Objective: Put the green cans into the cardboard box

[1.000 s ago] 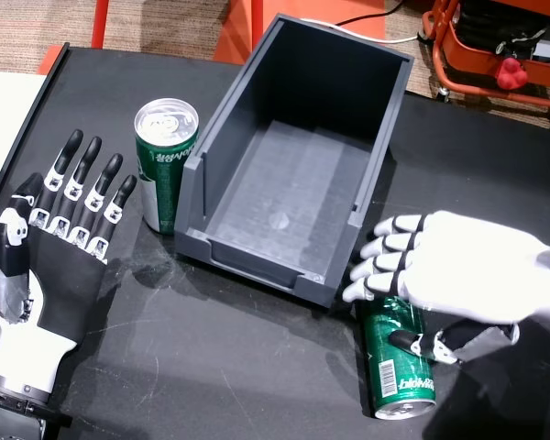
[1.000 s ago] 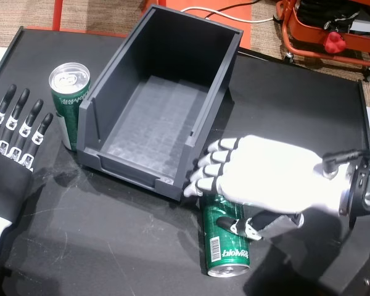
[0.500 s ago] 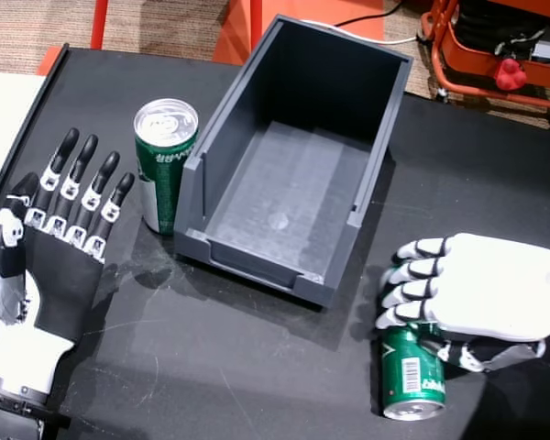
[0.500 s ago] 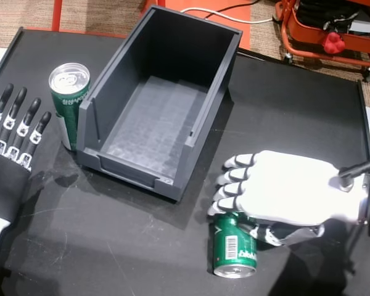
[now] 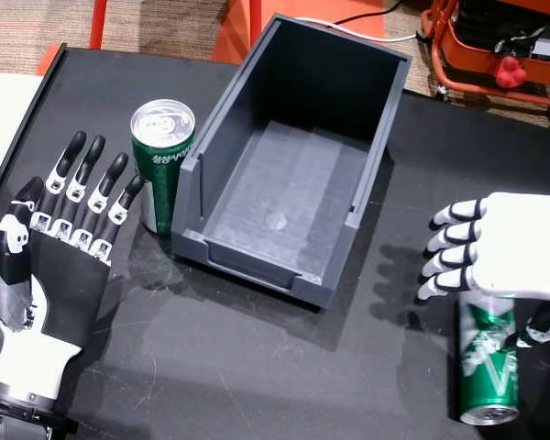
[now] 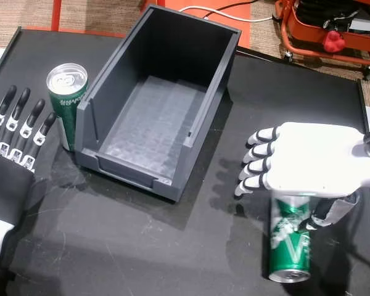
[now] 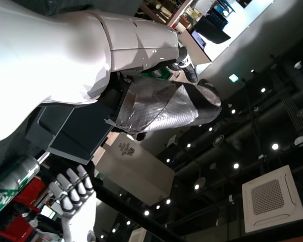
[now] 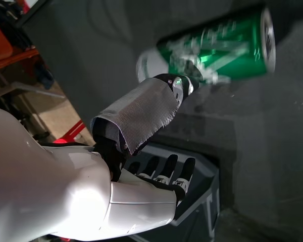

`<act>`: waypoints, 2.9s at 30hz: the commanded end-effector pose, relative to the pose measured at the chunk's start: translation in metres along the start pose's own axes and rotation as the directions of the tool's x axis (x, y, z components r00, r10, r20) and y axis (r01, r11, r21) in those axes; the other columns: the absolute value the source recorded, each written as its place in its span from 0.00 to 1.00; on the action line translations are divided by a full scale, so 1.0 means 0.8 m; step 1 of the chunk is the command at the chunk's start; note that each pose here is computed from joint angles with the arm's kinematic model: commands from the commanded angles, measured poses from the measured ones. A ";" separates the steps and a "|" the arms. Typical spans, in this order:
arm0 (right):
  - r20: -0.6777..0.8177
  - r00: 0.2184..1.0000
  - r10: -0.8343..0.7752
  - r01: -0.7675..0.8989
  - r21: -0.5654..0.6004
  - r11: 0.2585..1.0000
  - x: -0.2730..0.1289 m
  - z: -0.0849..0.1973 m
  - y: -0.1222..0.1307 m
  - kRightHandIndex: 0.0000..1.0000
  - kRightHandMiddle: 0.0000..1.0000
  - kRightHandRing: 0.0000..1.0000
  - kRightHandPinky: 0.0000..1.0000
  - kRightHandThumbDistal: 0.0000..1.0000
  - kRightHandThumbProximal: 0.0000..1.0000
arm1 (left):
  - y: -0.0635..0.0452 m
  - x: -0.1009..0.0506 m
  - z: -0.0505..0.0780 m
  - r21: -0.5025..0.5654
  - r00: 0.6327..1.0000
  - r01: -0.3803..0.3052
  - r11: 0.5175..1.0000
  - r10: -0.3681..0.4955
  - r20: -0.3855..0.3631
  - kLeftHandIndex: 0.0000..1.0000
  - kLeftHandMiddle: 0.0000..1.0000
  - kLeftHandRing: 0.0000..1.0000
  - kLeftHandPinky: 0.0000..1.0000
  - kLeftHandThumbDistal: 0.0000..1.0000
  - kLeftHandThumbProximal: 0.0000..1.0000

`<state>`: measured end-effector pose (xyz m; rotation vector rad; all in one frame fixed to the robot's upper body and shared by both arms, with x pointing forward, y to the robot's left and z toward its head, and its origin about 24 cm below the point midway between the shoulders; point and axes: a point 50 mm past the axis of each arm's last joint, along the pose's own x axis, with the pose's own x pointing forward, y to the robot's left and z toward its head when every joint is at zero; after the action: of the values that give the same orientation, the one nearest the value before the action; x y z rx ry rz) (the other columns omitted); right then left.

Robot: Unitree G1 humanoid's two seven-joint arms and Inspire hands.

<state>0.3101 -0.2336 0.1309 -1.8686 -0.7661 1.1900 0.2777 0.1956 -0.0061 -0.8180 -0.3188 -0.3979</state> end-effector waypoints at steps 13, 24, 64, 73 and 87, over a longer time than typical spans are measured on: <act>-0.028 0.998 -0.059 0.061 0.100 0.993 0.015 0.015 0.014 0.86 0.82 0.81 0.79 1.00 0.37 | 0.002 -0.010 0.020 -0.011 0.999 -0.021 1.000 0.021 0.050 0.94 0.91 0.95 0.93 0.34 0.85; -0.779 0.618 0.109 0.444 0.460 0.768 -0.163 0.008 0.101 0.47 0.48 0.58 0.72 0.91 0.38 | 0.009 -0.025 0.043 -0.102 0.992 -0.060 0.993 0.071 0.101 0.96 0.88 0.93 0.85 0.43 0.63; -0.842 0.493 -0.220 0.870 0.467 0.161 -0.070 0.078 0.099 0.47 0.53 0.69 0.80 1.00 0.16 | 0.018 -0.012 0.068 -0.087 0.994 -0.058 0.994 0.066 0.085 0.94 0.85 0.93 0.84 0.40 0.63; -0.834 0.520 -0.185 0.854 0.499 0.150 -0.052 0.071 0.111 0.46 0.51 0.68 0.79 1.00 0.16 | 0.019 -0.012 0.063 -0.094 0.995 -0.053 0.994 0.061 0.082 0.95 0.86 0.91 0.83 0.41 0.66; -0.805 0.578 -0.135 0.799 0.524 0.295 -0.062 0.050 0.107 0.50 0.54 0.67 0.78 1.00 0.12 | 0.016 -0.009 0.053 -0.052 0.997 -0.042 0.998 0.045 0.059 0.93 0.88 0.92 0.86 0.43 0.72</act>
<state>0.2624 -0.3005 0.0658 -0.8000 -0.2008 0.2680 0.2740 0.2380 0.0130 -0.9217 -0.3589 -0.3340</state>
